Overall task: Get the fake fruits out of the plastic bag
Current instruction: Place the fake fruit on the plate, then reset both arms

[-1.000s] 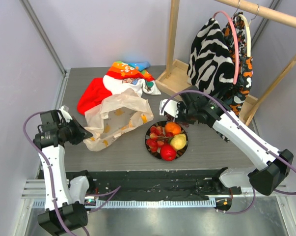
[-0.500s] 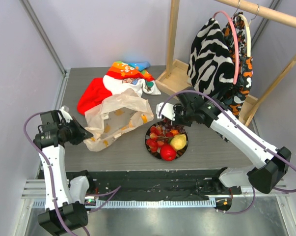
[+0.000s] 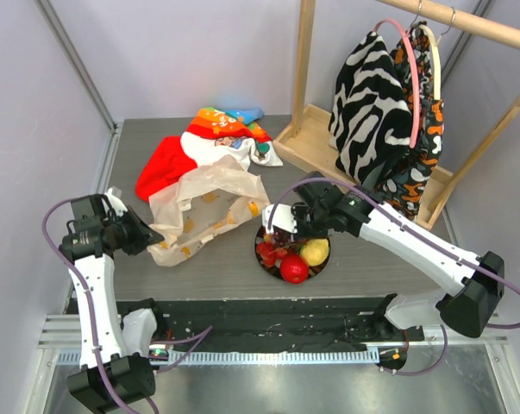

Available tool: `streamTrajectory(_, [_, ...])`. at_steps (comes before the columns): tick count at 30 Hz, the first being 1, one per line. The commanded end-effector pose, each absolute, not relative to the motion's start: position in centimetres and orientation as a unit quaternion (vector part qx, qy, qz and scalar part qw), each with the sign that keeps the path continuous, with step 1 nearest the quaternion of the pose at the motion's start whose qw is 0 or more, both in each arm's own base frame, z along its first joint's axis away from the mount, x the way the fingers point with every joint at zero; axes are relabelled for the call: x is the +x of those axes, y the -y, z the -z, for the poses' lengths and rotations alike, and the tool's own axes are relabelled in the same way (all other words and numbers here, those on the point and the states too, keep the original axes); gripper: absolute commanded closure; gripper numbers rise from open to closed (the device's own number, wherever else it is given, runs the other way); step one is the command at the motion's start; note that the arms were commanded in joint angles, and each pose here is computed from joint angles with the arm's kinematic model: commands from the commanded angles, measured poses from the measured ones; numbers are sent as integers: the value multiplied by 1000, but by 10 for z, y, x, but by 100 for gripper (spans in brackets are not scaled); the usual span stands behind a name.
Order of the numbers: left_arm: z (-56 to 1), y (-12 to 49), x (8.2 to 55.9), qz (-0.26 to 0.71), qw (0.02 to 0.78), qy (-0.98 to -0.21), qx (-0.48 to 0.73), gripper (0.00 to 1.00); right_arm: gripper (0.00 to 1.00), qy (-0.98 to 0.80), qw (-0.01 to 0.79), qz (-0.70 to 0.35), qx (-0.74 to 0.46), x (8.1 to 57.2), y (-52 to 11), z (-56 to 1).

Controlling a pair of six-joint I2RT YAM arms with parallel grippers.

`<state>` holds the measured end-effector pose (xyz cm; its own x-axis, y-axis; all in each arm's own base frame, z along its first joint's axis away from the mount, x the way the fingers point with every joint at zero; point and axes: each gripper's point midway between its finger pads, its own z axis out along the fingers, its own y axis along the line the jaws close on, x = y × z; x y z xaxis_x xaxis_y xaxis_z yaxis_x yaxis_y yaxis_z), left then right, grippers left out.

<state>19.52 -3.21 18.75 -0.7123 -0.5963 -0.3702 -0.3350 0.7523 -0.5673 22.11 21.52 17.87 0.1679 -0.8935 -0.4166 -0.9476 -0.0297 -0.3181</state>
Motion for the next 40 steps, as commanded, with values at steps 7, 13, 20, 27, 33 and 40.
streamTrajectory(7, [-198, 33, 205, 255, 288, -886, -259, 100, 17, -657, 348, -10, -669, 244, -218, -224])
streamTrajectory(13, [-208, 31, 219, 264, 284, -885, -257, 100, 0, -672, 400, 81, -618, 273, -184, -262])
streamTrajectory(20, [-212, 22, 239, 261, 282, -886, -261, 100, 0, -777, 451, 65, -434, 317, -143, -265])
streamTrajectory(27, [-205, 22, 243, 266, 262, -885, -277, 99, 1, -841, 442, 8, -311, 341, -149, -261])
streamTrajectory(33, [-226, 19, 255, 277, 286, -879, -262, 37, 0, -865, 440, 31, -239, 353, -140, -252])
streamTrajectory(40, [-251, 8, 255, 246, 323, -882, -239, 0, 0, -858, 453, 39, -238, 358, -138, -251])
